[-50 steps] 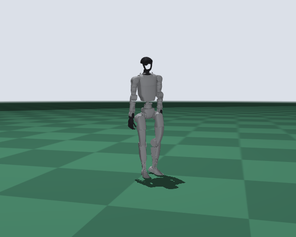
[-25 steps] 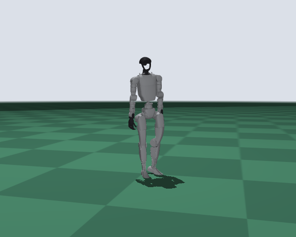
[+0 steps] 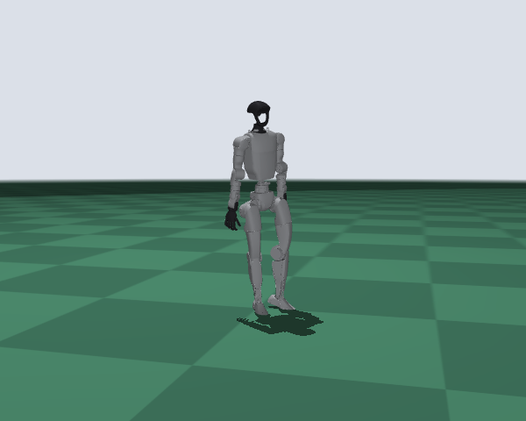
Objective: Upper body actions
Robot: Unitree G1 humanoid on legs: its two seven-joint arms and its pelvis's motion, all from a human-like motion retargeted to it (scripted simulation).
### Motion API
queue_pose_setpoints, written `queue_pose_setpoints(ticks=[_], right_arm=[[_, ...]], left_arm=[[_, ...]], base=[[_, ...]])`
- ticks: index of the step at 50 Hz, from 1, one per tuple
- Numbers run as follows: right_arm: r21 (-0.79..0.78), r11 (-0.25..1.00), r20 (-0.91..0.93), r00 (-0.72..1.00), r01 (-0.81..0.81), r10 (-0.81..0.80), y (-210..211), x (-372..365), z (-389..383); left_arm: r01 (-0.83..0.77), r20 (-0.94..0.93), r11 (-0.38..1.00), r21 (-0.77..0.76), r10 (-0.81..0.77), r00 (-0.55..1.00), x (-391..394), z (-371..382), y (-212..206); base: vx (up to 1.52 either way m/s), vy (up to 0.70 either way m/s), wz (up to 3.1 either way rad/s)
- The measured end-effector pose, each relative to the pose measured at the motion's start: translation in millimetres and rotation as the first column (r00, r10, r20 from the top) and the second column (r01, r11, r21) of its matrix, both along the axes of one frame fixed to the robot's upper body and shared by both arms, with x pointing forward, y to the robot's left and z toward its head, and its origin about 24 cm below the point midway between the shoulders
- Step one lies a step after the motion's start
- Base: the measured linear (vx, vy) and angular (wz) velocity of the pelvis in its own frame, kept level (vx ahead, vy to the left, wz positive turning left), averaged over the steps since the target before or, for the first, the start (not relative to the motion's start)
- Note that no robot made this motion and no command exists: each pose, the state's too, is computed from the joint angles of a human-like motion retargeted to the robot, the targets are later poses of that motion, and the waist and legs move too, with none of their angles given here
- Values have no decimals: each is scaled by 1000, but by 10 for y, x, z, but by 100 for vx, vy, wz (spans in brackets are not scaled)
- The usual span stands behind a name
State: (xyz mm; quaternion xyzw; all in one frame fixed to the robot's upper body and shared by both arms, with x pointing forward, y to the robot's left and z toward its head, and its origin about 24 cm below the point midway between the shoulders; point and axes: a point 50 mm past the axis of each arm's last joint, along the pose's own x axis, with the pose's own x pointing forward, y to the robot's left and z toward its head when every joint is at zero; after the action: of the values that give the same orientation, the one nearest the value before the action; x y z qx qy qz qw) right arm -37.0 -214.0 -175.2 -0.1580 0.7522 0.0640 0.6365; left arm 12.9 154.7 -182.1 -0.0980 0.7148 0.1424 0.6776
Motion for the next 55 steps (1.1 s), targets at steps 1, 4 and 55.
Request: queue_pose_setpoints(ticks=[1, 4, 55], right_arm=[[-1, 1000, 0, 1000, 1, -1, -4, -8, 1], [-8, 1000, -4, 1000, 0, 0, -20, -44, 7], [-42, 999, 100, 995, 27, -22, -37, 108, -5]], left_arm=[[8, 4, 1000, 4, -8, 1000, 17, 0, -3], [34, 14, 999, 18, -34, 999, 62, 1, -13], [-7, 32, 999, 39, 6, 999, 180, 8, -6]], base=[[-29, -2, 153], [-30, -1, 175], [-12, 14, 99]])
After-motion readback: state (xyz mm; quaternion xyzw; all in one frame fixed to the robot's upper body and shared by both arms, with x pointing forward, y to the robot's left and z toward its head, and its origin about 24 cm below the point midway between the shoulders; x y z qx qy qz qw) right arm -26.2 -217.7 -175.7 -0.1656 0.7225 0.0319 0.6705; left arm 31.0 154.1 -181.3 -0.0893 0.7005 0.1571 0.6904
